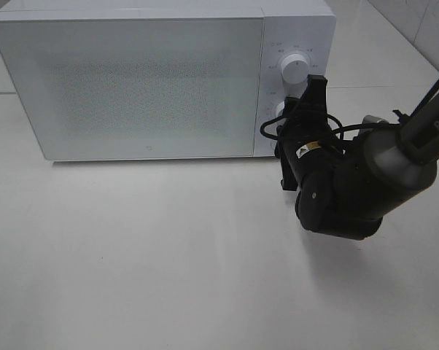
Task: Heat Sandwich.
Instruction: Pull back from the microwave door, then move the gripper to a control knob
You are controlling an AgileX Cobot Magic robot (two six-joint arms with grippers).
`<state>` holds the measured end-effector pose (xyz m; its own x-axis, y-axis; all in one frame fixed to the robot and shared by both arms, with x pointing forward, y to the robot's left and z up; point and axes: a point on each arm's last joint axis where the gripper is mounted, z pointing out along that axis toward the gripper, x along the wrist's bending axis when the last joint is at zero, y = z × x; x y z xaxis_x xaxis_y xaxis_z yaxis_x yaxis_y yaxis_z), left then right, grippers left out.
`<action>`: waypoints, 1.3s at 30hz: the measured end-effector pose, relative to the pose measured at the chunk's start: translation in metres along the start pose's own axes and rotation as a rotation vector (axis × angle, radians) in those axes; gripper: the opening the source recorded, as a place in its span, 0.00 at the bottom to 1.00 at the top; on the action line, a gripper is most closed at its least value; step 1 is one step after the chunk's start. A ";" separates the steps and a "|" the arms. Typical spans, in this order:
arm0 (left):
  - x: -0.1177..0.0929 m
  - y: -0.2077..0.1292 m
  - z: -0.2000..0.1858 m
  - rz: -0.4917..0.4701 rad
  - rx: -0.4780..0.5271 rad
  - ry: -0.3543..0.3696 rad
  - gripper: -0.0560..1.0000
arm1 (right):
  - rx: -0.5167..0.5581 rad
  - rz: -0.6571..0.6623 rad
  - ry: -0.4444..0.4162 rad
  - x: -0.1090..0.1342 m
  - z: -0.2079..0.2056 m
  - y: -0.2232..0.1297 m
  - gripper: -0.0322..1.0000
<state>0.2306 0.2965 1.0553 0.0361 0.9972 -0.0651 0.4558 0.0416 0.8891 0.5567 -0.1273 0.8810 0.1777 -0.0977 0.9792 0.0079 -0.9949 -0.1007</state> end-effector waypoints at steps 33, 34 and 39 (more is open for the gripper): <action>0.000 0.000 0.000 0.000 0.000 0.000 0.99 | 0.042 -0.140 0.004 0.003 -0.008 -0.003 0.76; 0.000 0.000 0.000 0.000 0.000 0.000 0.99 | 0.048 -0.147 0.009 0.005 -0.010 -0.002 0.76; 0.000 0.000 0.000 0.000 0.000 0.000 0.99 | 0.084 -0.180 0.003 0.008 -0.021 0.001 0.76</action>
<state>0.2306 0.2965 1.0553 0.0361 0.9972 -0.0651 0.4558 0.0416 0.8891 0.5377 -0.1301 0.8922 0.1628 0.0817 0.9833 0.1215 -0.9906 0.0622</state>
